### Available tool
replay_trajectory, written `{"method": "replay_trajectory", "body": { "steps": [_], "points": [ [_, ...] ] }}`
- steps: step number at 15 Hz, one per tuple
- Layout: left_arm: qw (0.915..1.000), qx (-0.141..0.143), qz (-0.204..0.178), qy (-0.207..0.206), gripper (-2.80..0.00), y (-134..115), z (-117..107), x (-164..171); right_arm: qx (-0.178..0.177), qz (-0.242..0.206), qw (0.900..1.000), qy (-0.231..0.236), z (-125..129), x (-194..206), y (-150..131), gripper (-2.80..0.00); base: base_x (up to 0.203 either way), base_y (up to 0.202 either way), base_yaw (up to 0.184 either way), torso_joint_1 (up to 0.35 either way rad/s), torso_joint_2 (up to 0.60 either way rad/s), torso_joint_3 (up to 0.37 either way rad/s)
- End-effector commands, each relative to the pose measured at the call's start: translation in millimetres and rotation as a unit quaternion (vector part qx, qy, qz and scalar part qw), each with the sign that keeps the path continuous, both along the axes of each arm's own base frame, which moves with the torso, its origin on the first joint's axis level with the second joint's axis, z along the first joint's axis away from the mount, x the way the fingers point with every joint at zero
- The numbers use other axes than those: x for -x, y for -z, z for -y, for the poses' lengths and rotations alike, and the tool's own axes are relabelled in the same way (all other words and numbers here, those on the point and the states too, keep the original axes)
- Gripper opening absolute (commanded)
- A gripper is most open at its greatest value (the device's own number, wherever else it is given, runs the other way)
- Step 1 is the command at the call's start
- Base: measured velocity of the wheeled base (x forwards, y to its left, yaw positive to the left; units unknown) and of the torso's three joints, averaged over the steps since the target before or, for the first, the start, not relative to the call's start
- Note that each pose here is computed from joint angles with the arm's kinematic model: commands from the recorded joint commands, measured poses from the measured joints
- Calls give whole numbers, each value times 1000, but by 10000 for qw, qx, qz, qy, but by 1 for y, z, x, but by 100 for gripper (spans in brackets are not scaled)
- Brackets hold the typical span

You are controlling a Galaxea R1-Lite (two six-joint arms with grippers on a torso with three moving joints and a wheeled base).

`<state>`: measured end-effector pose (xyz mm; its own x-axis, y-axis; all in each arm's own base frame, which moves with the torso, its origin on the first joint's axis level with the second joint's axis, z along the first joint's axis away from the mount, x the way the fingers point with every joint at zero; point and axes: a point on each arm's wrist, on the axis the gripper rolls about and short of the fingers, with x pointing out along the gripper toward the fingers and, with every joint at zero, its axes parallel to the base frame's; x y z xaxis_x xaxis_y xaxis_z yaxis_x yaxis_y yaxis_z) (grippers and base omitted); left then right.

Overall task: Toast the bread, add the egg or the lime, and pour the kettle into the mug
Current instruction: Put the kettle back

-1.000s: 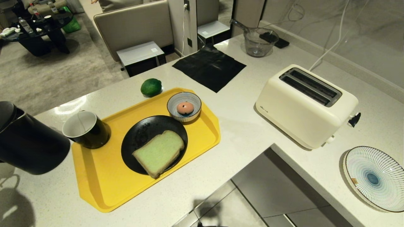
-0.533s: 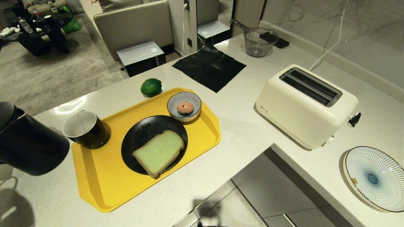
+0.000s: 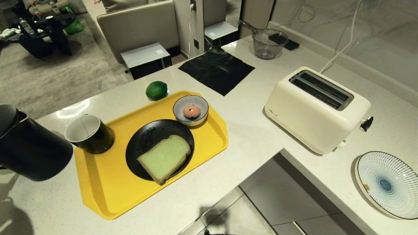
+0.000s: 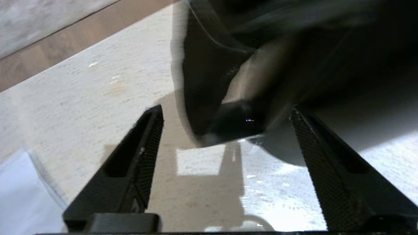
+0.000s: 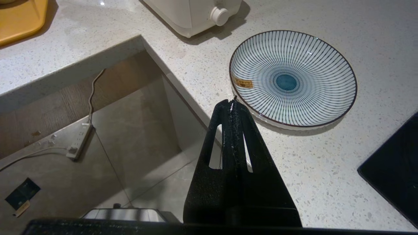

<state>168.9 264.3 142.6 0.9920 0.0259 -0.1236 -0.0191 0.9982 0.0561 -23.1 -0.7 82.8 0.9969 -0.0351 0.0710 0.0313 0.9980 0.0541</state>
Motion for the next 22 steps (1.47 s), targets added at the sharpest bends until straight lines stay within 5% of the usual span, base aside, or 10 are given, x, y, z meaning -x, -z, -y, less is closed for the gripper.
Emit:
{"method": "replay_trajectory", "body": {
  "steps": [1,5,9,11,18,22],
  "points": [
    [9998,-205,42,78,0,-10,10,7,-2,-133,9999,1,0,-2,7,-280,0,0,0,0,0,0],
    [9997,-211,38,151,0,-17,40,23,-2,-133,9999,1,0,-2,7,-280,0,0,0,0,0,0],
    [9979,-628,169,75,0,-32,66,43,-2,-133,9999,1,0,-2,7,-280,0,0,0,0,0,0],
    [9960,-851,275,42,-280,-39,81,53,-2,-133,9999,8,0,-2,7,-280,0,0,0,0,0,0],
    [9784,-1885,845,25,-280,-83,131,78,-2,-133,9999,8,0,-2,7,-280,0,0,0,0,0,0],
    [9696,-1938,1348,642,-280,-114,163,76,-2,-133,9999,1,0,-2,7,-280,0,0,0,0,0,0]
  ]
}}
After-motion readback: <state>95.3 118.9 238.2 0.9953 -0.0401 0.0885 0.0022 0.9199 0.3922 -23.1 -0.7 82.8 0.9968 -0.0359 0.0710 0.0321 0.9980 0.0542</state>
